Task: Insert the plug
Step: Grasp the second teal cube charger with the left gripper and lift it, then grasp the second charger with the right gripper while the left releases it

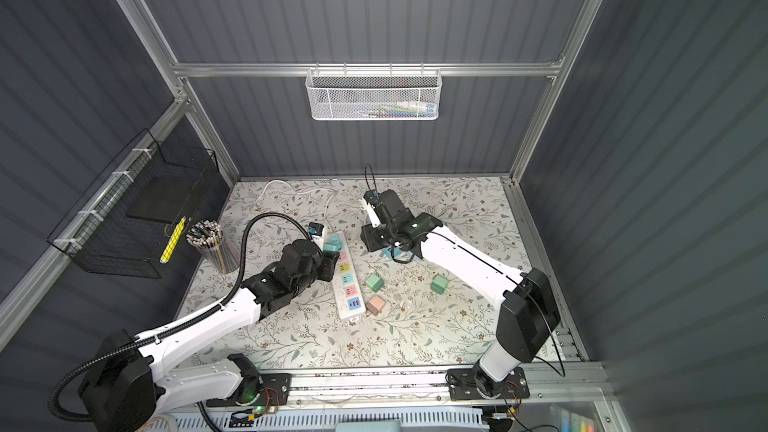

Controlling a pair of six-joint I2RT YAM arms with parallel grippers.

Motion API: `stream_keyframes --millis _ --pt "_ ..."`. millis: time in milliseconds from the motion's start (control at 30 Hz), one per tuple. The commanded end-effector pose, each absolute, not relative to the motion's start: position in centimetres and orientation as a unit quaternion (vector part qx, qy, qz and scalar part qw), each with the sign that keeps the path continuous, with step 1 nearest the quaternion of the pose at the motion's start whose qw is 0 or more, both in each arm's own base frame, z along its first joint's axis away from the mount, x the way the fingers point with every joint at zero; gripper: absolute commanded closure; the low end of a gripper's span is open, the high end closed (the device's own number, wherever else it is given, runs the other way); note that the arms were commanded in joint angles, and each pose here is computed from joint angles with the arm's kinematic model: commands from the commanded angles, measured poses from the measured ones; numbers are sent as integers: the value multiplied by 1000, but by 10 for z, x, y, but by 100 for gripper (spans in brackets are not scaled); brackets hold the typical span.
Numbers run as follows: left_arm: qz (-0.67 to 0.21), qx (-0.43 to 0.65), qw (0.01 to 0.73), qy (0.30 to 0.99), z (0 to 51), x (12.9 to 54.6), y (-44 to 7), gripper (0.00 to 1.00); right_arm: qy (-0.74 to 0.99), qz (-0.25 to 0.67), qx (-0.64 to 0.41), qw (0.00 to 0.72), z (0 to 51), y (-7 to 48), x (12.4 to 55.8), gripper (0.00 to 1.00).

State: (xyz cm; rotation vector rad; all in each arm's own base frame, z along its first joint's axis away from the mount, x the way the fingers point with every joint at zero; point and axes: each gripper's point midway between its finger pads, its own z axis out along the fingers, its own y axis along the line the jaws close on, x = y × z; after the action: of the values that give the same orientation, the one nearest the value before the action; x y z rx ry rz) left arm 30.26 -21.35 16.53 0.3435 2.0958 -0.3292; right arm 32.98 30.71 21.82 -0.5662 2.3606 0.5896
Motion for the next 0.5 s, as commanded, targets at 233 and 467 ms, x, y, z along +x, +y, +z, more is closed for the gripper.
stream_keyframes --millis 233,467 --pt "-165 240 567 770 191 301 -247 80 861 365 -269 230 234 340 297 54" --pt "-183 263 570 756 196 292 -256 80 848 402 -280 203 235 360 296 51"
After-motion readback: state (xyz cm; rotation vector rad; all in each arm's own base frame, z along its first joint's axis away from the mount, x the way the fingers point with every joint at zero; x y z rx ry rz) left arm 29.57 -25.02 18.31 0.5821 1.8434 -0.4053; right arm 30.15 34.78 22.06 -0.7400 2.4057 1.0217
